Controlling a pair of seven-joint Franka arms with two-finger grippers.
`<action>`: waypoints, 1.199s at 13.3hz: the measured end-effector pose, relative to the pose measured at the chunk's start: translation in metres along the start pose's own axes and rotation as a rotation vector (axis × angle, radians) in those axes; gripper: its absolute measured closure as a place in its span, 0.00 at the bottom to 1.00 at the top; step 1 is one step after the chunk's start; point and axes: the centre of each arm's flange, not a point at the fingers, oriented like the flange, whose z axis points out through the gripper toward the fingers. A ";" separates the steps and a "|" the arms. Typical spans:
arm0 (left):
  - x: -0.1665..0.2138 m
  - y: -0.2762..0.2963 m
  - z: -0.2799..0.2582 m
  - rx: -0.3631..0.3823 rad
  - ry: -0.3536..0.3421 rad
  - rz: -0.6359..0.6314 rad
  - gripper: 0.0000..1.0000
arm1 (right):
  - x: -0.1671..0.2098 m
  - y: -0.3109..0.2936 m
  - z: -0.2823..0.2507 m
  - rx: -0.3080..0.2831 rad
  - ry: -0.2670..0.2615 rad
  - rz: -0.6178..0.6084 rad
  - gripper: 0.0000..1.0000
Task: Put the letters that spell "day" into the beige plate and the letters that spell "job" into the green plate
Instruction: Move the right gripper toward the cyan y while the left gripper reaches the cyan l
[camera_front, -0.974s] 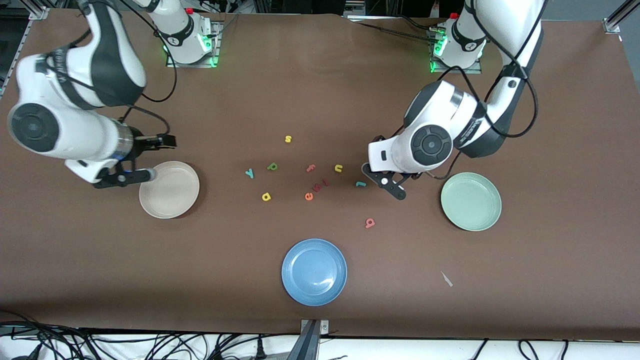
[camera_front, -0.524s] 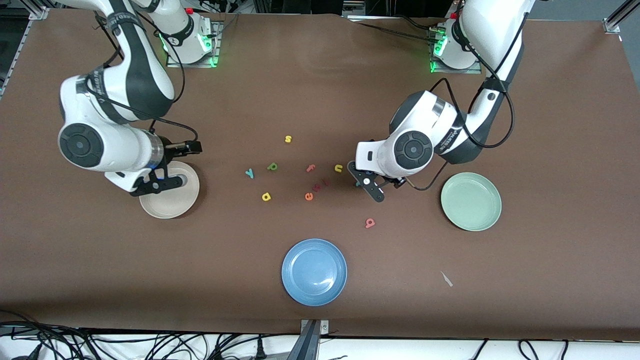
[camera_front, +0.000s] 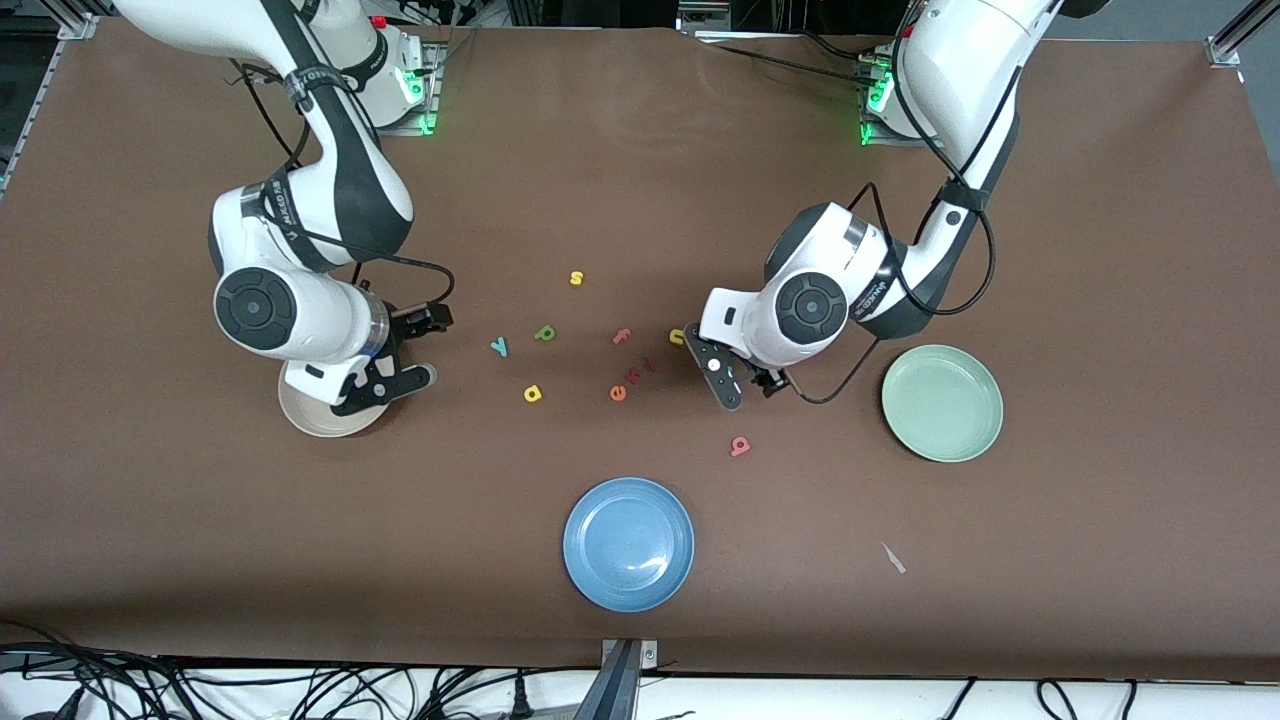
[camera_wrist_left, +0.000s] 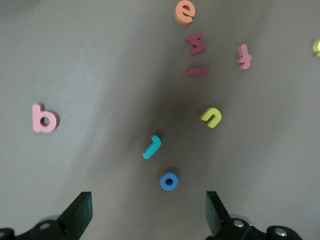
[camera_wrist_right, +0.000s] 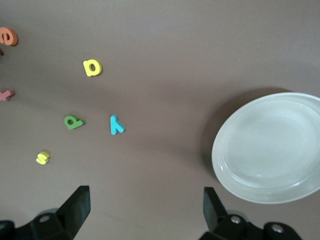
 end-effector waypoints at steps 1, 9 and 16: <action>0.000 -0.003 0.005 0.002 0.004 0.033 0.00 | 0.003 -0.001 0.004 -0.001 0.017 -0.005 0.00; 0.003 0.011 0.066 0.094 -0.014 0.264 0.26 | 0.002 -0.023 0.061 -0.032 0.173 -0.055 0.00; 0.012 0.022 0.076 0.146 -0.037 0.339 0.51 | -0.013 -0.051 0.106 -0.109 0.220 -0.182 0.00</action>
